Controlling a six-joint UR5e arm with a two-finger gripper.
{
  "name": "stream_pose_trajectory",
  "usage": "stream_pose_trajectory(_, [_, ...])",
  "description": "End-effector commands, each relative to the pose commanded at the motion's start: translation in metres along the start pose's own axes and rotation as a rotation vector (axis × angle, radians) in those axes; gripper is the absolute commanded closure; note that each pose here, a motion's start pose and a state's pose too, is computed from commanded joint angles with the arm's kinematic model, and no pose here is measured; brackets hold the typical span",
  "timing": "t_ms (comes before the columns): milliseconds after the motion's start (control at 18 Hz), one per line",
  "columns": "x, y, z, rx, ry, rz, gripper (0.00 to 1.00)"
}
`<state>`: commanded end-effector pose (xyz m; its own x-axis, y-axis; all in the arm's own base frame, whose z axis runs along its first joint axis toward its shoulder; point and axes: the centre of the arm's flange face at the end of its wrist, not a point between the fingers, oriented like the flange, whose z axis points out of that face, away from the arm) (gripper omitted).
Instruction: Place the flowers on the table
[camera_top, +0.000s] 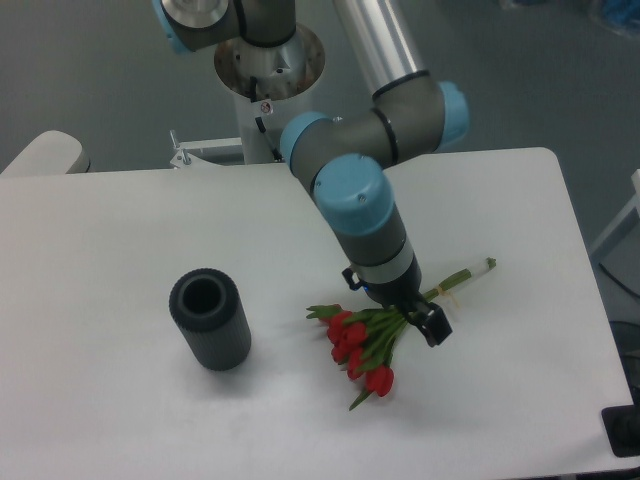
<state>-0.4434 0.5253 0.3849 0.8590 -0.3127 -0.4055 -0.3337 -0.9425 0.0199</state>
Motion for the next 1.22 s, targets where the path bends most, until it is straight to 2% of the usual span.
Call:
stream_pose_trajectory(167, [-0.03, 0.021, -0.023, 0.086, 0.013, -0.041, 0.0])
stream_pose_trajectory(333, [-0.062, 0.056, -0.042, 0.175, 0.053, -0.078, 0.0])
stream_pose_trajectory(500, [-0.078, 0.091, -0.048, 0.16, 0.074, 0.054, 0.0])
stream_pose_trajectory(889, [-0.092, 0.157, -0.039, 0.127, 0.1, 0.192, 0.0])
stream_pose_trajectory(1111, [-0.096, 0.164, -0.032, 0.123, 0.092, 0.285, 0.0])
stream_pose_trajectory(1222, [-0.101, 0.184, -0.026, 0.113, 0.094, 0.301, 0.0])
